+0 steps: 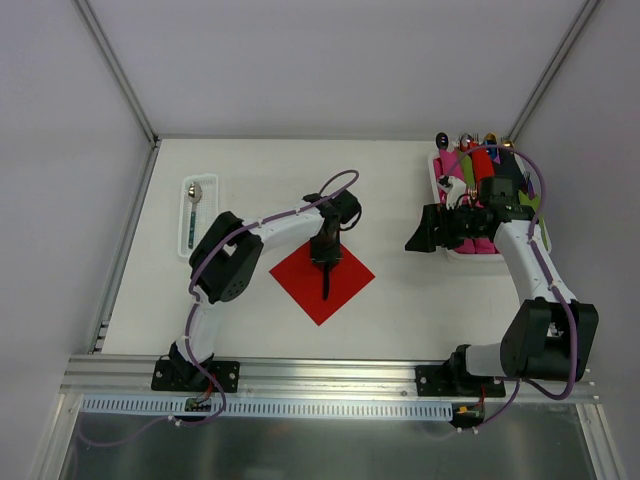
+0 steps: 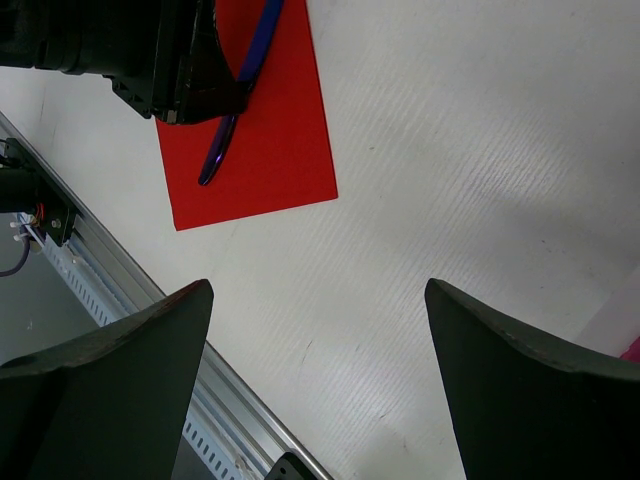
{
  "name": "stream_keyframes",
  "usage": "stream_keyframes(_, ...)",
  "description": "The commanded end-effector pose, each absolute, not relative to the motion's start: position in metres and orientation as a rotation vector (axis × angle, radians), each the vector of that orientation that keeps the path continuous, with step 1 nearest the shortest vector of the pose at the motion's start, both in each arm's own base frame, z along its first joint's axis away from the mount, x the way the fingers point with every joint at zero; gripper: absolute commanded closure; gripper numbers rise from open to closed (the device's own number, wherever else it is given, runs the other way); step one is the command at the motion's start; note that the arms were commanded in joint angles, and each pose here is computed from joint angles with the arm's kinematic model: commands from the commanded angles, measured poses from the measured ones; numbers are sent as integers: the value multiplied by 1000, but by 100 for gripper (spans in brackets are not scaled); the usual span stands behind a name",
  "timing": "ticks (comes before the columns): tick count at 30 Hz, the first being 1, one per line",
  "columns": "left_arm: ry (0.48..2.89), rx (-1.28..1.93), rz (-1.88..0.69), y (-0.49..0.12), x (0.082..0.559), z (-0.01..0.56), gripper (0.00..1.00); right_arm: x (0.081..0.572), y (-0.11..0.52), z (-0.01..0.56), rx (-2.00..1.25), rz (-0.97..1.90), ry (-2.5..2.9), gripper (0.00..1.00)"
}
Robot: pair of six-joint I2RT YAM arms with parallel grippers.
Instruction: Place the utensils on the paper napkin and roll it up
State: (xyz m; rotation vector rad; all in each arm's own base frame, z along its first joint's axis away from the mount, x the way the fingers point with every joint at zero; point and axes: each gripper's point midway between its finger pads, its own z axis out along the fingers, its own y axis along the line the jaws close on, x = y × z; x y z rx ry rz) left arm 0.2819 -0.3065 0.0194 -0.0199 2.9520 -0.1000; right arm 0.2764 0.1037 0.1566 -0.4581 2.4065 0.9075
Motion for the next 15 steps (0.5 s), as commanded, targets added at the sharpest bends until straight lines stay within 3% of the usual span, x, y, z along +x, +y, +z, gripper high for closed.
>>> stream_keyframes(1, 2969, 4, -70, -304, 275, 16, 74, 277, 105, 161, -459, 935, 2380, 8)
stream_keyframes(10, 2887, 23, -198, -316, 283, 60, 70, 277, 105, 160, -458, 939, 2379, 8)
stream_keyframes(15, 2680, 69, -311, -310, 303, 147, 52, 277, 104, 160, -455, 934, 2383, 8)
